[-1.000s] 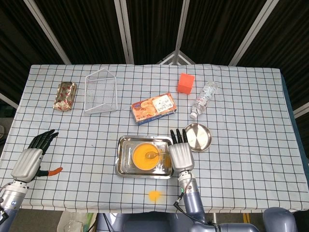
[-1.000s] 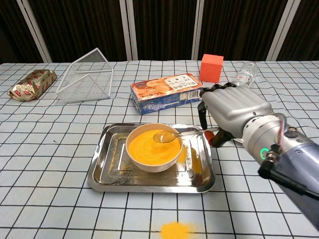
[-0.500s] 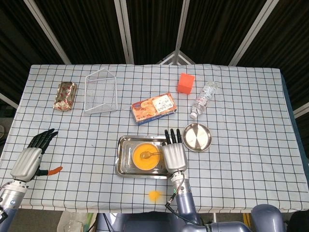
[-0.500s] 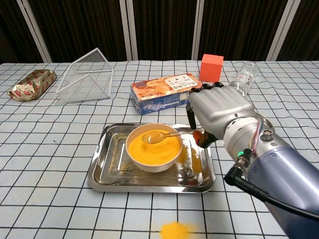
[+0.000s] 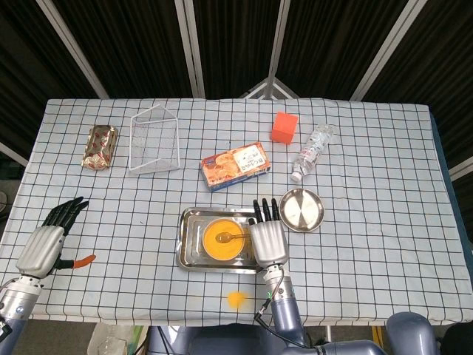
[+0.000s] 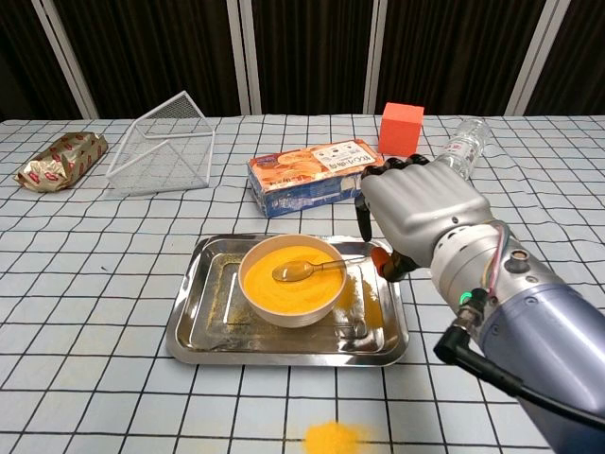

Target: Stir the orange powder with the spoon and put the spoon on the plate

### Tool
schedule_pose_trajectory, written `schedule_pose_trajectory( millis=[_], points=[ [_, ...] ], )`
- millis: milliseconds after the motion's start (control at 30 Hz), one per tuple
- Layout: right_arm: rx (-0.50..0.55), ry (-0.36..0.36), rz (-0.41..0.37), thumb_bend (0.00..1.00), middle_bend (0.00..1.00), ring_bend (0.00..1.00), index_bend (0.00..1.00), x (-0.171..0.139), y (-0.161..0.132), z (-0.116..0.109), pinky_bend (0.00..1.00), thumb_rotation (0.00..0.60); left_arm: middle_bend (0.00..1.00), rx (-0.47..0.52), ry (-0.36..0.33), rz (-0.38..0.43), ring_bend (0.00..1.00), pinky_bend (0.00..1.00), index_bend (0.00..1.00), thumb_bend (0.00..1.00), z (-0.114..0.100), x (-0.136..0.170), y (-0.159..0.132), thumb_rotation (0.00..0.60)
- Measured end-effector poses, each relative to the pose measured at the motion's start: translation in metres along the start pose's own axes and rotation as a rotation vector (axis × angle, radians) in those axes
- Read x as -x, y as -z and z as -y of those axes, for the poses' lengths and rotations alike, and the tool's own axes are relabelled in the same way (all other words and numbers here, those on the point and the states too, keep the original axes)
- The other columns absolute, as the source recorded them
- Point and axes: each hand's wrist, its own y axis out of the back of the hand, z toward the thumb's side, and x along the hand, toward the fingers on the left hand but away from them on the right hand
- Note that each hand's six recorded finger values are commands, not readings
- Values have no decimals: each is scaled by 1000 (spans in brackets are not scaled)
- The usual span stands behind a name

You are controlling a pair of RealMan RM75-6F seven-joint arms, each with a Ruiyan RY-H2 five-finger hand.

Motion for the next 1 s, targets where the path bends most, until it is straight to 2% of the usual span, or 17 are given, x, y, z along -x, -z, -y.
schedule_pose_trajectory(
  millis=[133,300,467,667,867,1000],
  points=[
    [-6,8,-7,508,116,0,447,-2,1,-1,0,600,0,0,-2,2,0,20,0,0,-1,0,0,600],
    [-18,34,-20,403,116,0,447,-5,9,-6,0,600,0,1,-2,1,0,20,0,0,-1,0,1,600],
    [-25,84,-34,397,116,0,447,-9,28,-13,0,600,0,-5,-3,7,0,20,0,0,0,-1,-1,600],
    [20,101,-65,396,116,0,444,-17,42,-7,0,600,0,-14,-4,8,0,20,0,0,1,0,-2,600],
    [41,59,-86,397,116,0,338,-14,40,-3,0,600,0,-14,1,5,0,20,0,0,2,-1,-2,600],
    [52,10,-84,397,116,0,336,-11,34,-3,0,600,0,-8,-3,6,0,20,0,0,0,-2,-2,600]
  ],
)
